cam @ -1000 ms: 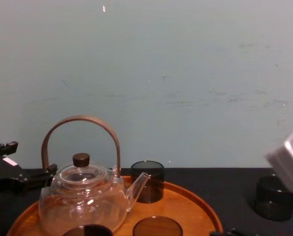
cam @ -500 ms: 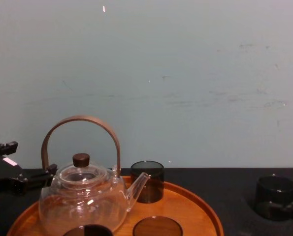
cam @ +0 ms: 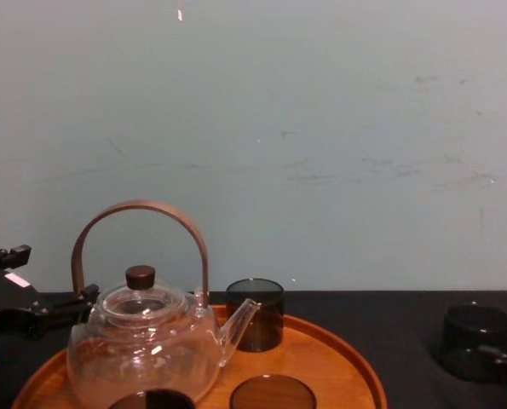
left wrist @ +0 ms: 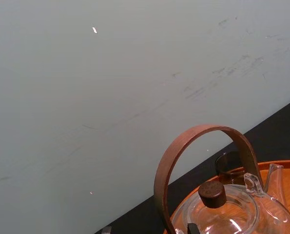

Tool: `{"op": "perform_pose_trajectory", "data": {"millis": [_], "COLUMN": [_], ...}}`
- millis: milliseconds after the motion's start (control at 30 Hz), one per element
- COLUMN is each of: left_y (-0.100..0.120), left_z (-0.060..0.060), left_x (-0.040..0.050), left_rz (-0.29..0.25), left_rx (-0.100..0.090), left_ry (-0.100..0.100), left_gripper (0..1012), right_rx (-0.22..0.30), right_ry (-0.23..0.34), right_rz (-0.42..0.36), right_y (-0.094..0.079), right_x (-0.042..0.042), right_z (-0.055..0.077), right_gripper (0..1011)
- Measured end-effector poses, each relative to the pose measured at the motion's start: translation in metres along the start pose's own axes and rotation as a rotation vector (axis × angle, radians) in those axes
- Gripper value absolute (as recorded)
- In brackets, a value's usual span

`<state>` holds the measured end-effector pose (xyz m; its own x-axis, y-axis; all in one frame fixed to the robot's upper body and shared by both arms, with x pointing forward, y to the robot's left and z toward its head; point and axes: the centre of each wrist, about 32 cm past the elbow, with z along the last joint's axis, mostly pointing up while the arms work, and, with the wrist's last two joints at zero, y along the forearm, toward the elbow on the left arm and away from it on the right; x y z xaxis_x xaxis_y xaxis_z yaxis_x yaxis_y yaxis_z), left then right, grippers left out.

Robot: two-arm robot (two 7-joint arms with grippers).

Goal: Pick up the glass from the table and place it on the tray.

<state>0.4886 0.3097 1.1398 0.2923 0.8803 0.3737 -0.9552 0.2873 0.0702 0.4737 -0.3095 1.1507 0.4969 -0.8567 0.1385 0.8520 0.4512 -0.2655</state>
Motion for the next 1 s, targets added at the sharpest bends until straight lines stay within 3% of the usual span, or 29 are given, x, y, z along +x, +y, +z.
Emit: {"op": "perform_pose_trajectory", "data": {"millis": [267, 767, 1000], "left_y": [0.000, 0.000, 0.000], "left_z": [0.000, 0.000, 0.000], "left_x": [0.0000, 0.0000, 0.0000], "left_rz": [0.000, 0.000, 0.000], "left_rx": [0.000, 0.000, 0.000], "left_ry": [0.000, 0.000, 0.000], "left_gripper": [1010, 1010, 1010], "right_rx": [-0.024, -0.042, -0.056], "right_ry": [0.036, 0.079, 0.081], "right_rz": [-0.037, -0.055, -0.055], "right_y": [0.003, 0.015, 0.035], "right_x": [0.0110, 0.0230, 0.0295], "right_z": [-0.004, -0.002, 0.006], "right_gripper": [1002, 1002, 1002]}}
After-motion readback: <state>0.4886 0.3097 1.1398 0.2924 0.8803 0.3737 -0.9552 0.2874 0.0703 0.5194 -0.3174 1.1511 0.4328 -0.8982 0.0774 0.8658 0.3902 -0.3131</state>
